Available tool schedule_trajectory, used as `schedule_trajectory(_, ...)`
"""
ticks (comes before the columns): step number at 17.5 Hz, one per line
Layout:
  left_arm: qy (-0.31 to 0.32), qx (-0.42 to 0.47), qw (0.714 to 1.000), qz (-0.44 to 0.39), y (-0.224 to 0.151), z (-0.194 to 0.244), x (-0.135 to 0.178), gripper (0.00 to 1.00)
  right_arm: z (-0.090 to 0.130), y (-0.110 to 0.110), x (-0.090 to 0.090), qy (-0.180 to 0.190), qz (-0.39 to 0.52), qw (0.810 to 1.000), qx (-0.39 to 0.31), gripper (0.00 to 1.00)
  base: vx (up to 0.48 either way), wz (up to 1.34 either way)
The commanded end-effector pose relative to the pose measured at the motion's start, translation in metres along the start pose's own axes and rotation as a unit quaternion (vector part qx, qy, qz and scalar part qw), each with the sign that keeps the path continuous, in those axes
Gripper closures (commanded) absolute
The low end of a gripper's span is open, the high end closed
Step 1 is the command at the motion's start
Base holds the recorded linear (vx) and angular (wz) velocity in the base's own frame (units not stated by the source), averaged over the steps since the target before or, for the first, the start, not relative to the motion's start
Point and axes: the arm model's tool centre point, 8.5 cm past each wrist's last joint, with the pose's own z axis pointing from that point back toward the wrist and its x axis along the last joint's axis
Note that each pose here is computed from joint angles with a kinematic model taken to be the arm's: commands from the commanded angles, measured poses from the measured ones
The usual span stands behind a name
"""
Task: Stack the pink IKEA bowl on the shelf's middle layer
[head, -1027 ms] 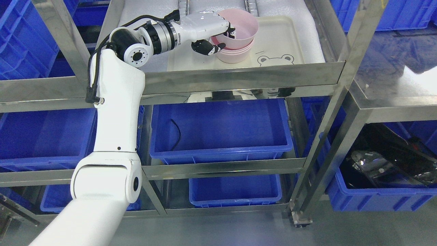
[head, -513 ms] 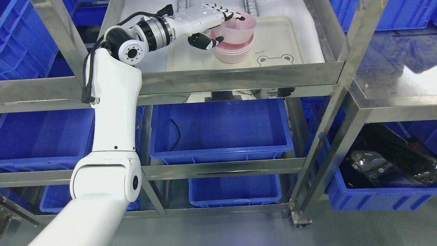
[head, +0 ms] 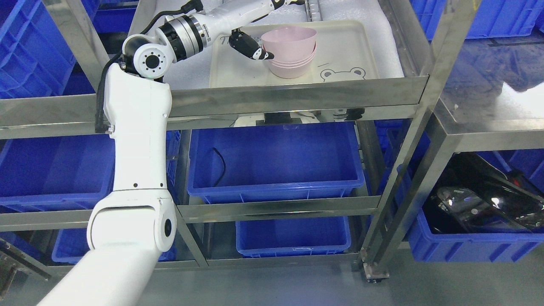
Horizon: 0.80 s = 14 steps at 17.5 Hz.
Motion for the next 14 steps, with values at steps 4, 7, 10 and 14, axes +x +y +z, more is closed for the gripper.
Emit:
schedule_trajectory(4, -0.187, 0.09, 0.962, 0.178, -0.004, -0.009, 0.057, 0.0, 0.0, -0.01, -0.01, 0.004, 0.001, 1.0, -0.008, 0.0, -0.044, 0.08)
schedule_trajectory(7, -0.237, -0.026, 0.95, 0.2, -0.118, -0.034, 0.121, 0.0, 0.0, -0.01, -0.01, 0.004, 0.001, 1.0, -0.008, 0.0, -0.065, 0.15)
schedule_trajectory(10, -0.245, -0.077, 0.937, 0.238, -0.204, -0.023, 0.147, 0.0, 0.0, -0.01, -0.01, 0.004, 0.001, 1.0, -0.008, 0.0, -0.082, 0.16)
schedule_trajectory(14, -0.243, -0.091, 0.914, 0.312, -0.307, 0.031, 0.171, 0.0, 0.0, -0.01, -0.01, 0.004, 0.001, 1.0, -0.008, 0.0, -0.083, 0.13)
